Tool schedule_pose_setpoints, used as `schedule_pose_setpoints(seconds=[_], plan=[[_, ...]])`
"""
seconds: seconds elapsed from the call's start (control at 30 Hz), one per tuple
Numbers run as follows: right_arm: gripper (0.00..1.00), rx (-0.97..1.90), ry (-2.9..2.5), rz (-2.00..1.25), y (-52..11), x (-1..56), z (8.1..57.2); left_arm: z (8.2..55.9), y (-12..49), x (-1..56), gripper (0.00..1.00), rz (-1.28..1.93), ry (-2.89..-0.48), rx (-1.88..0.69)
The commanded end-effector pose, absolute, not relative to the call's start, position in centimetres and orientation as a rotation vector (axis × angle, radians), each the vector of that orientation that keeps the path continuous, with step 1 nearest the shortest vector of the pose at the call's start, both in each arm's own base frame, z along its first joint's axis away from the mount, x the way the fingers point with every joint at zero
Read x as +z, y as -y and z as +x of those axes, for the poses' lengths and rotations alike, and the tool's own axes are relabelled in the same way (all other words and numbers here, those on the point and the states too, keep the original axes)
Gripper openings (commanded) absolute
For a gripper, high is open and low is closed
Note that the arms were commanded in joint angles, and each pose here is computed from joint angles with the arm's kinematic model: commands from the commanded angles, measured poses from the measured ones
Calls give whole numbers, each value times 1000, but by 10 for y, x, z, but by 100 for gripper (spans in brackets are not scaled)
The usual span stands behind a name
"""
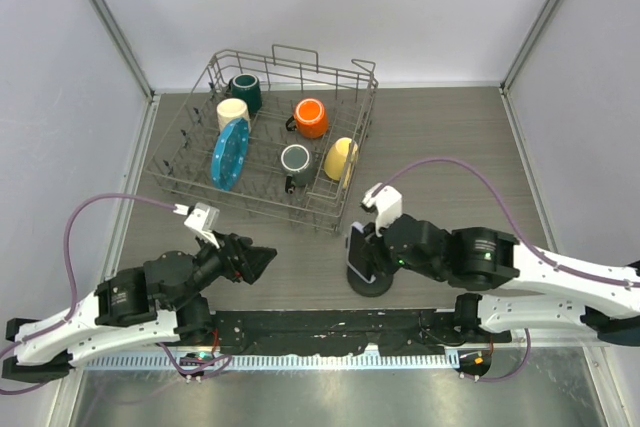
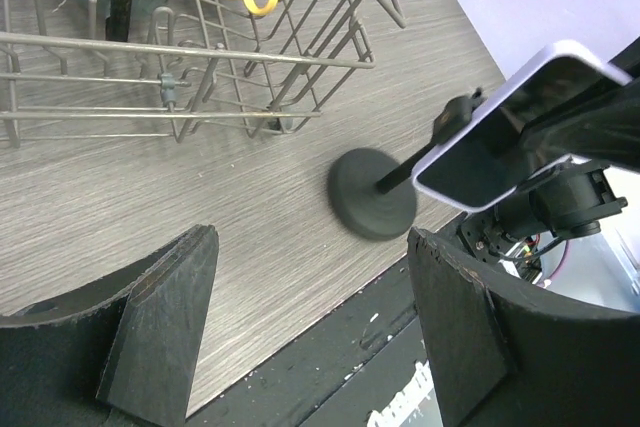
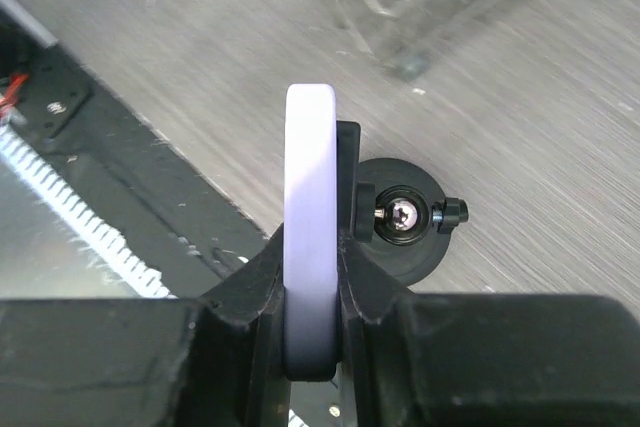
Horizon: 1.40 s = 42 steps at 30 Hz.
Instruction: Place the phone on the phone stand
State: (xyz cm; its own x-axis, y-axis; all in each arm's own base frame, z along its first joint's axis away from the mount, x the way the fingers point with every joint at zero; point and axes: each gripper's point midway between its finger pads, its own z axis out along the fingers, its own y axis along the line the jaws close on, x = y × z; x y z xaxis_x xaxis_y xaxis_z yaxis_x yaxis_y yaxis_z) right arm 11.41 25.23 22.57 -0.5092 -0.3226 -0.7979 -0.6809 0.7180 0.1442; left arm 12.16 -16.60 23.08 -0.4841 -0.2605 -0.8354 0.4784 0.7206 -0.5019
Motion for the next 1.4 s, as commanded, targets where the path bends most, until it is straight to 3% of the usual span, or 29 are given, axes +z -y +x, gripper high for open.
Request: schedule_pose_setpoints(seconds=[0.0, 0.2, 0.4, 0.77, 1.1, 1.37], plan=[[1, 442, -2010, -378, -197, 286, 150, 122, 174, 256, 80, 178, -1843, -926], [1, 302, -1928, -100, -150, 296, 173, 121, 183, 263, 79, 207, -1842, -939], [0, -16, -1861, 152, -94, 299, 205, 119, 183, 257, 79, 200, -1866, -943], [0, -176, -1944, 440, -21, 270, 270, 115, 168, 250, 79, 115, -1879, -988], [0, -287, -1829, 830, 55, 261, 265, 112, 153, 246, 79, 69, -1876, -1004], [0, -462, -1589, 1085, 99, 273, 214, 116, 160, 243, 79, 103, -1882, -965]])
